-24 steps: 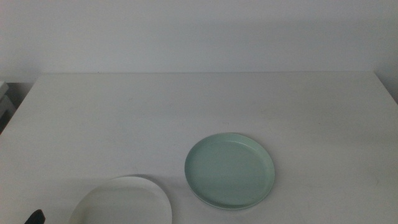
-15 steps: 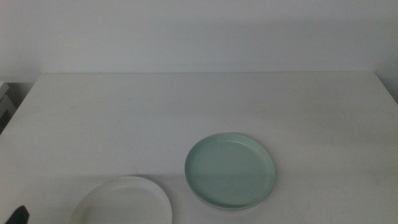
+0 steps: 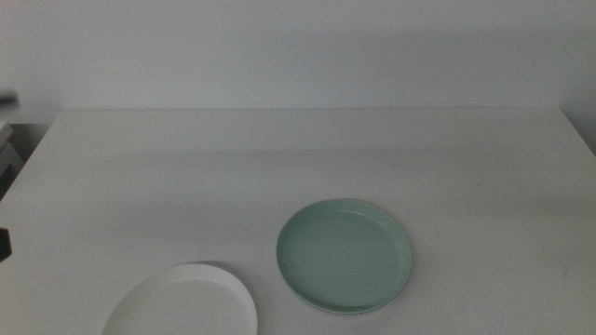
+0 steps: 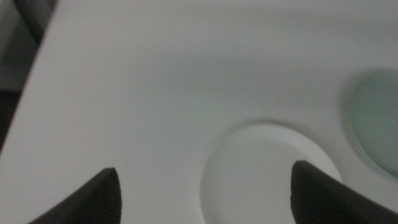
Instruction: Stack the three bowls on top of each other.
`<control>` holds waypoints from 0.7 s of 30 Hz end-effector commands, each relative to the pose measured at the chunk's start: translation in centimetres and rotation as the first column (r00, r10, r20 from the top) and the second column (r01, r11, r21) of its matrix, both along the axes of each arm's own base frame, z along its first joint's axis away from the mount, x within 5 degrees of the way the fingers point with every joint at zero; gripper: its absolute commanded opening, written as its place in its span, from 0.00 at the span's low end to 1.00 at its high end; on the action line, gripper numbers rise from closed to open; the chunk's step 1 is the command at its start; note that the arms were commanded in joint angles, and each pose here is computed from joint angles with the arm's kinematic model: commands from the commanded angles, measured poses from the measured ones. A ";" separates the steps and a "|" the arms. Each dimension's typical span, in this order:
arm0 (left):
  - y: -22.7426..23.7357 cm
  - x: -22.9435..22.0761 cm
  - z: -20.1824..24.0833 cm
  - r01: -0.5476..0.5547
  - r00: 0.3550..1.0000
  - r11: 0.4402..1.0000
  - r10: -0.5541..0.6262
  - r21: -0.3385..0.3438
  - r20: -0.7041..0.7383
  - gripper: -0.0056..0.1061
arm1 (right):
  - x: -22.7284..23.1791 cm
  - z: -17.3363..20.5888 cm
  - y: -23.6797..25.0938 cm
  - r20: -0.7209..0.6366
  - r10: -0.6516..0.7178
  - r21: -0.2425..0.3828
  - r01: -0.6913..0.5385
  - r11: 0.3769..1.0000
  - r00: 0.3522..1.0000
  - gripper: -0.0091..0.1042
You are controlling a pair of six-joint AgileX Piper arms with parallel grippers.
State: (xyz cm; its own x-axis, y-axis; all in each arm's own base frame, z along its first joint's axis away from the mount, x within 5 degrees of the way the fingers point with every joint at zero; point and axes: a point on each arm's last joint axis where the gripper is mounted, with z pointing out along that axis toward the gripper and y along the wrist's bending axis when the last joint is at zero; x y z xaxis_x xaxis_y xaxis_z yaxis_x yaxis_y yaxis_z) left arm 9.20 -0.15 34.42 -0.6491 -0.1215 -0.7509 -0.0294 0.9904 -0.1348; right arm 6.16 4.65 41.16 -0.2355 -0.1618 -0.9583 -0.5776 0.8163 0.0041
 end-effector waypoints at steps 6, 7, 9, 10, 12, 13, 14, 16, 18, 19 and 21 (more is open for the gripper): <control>-0.2 1.5 4.4 0.057 0.993 0.997 -0.061 -0.045 -0.099 0.85 | 0.2 1.3 0.0 0.077 -0.014 0.045 0.010 0.999 0.997 0.65; -0.2 1.6 4.4 0.056 0.993 0.997 -0.061 -0.045 -0.097 0.85 | 0.2 1.3 0.0 0.077 -0.014 0.045 0.010 0.999 0.997 0.65; -0.2 1.6 4.4 0.055 0.994 0.998 -0.059 -0.043 -0.096 0.85 | 0.2 1.3 0.0 0.077 -0.014 0.045 0.010 0.999 0.997 0.65; -0.2 1.7 4.4 0.055 0.994 0.998 -0.058 -0.044 -0.092 0.85 | 0.2 1.3 0.0 0.077 -0.014 0.045 0.010 0.999 0.997 0.65; -0.1 1.9 4.6 0.044 0.997 0.998 -0.047 -0.040 -0.064 0.85 | 0.2 1.3 0.0 0.077 -0.014 0.045 0.010 0.999 0.997 0.65; -0.1 1.9 4.5 0.043 0.997 0.998 -0.045 -0.037 -0.067 0.85 | 0.2 1.3 0.0 0.077 -0.014 0.045 0.010 0.999 0.997 0.65; 0.0 1.8 4.5 0.040 0.996 0.999 -0.043 -0.030 -0.074 0.85 | 0.2 1.3 0.0 0.077 -0.014 0.045 0.010 0.999 0.997 0.65; 0.1 1.7 4.2 0.039 0.994 0.999 -0.040 -0.014 -0.104 0.85 | 0.2 1.3 0.0 0.077 -0.014 0.045 0.010 0.999 0.997 0.65; 0.3 1.7 3.8 0.035 0.992 0.999 -0.035 -0.001 -0.121 0.85 | 0.2 1.3 0.0 0.077 -0.014 0.045 0.010 0.999 0.997 0.65; 0.3 1.8 3.4 0.038 0.989 0.999 -0.038 -0.004 -0.141 0.85 | 0.2 1.3 0.0 0.077 -0.014 0.045 0.010 0.999 0.997 0.65; 0.4 2.6 2.3 0.045 0.972 0.999 -0.049 -0.023 -0.229 0.85 | 0.2 1.3 0.0 0.077 -0.014 0.045 0.010 0.999 0.997 0.65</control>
